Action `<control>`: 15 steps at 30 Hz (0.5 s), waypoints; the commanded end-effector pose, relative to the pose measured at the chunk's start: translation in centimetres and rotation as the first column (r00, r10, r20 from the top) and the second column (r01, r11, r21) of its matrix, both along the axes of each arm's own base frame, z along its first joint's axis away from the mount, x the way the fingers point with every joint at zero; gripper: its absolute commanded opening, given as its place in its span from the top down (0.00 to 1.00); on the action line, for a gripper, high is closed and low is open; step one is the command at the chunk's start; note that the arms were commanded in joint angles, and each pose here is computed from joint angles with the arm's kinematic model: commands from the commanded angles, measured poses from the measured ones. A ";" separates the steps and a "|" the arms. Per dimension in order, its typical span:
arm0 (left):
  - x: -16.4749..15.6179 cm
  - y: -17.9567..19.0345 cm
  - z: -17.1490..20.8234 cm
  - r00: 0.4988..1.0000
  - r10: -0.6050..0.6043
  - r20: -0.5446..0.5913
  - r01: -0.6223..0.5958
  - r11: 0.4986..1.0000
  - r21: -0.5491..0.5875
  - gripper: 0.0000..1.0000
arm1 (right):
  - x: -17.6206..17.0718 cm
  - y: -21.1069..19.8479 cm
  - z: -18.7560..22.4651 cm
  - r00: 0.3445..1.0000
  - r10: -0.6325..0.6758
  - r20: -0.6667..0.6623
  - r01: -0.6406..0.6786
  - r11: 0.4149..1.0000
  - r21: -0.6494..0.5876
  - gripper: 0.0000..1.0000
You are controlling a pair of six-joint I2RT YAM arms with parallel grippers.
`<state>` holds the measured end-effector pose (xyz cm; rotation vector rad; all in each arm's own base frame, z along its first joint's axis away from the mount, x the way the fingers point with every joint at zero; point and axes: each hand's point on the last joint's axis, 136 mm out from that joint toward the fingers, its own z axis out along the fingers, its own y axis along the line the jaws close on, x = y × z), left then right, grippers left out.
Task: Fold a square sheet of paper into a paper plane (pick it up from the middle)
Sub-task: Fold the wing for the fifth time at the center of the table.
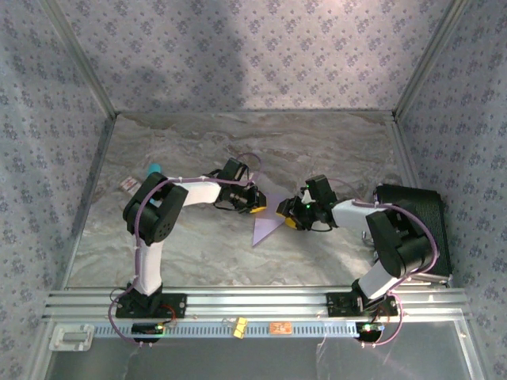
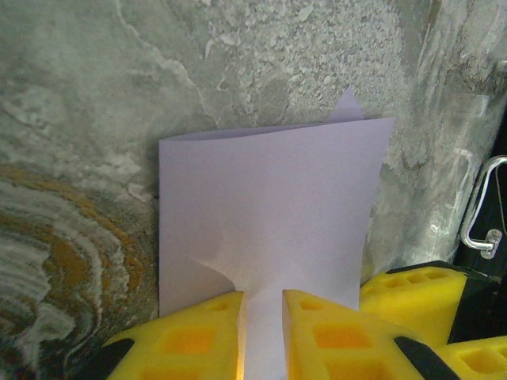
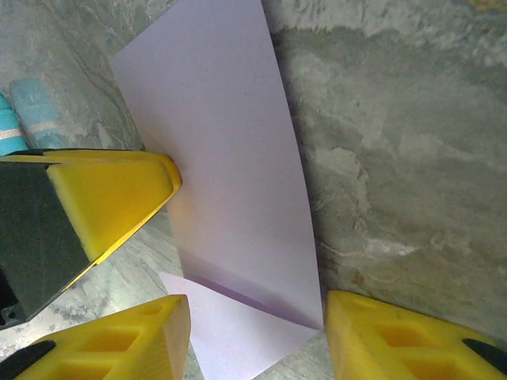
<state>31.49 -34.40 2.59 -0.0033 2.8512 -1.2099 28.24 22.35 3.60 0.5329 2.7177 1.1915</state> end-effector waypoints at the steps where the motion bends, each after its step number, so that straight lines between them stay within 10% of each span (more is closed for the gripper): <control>1: -0.7 1.4 -1.9 0.998 0.029 -0.050 -0.026 0.998 0.061 0.80 | 0.1 0.8 -0.1 1.000 -0.006 0.004 0.006 0.999 0.049 0.53; 15: -0.7 1.2 -1.8 0.999 0.013 -0.052 -0.010 0.999 0.048 0.80 | 2.4 0.6 1.6 0.992 0.038 0.117 -0.047 0.996 0.071 0.54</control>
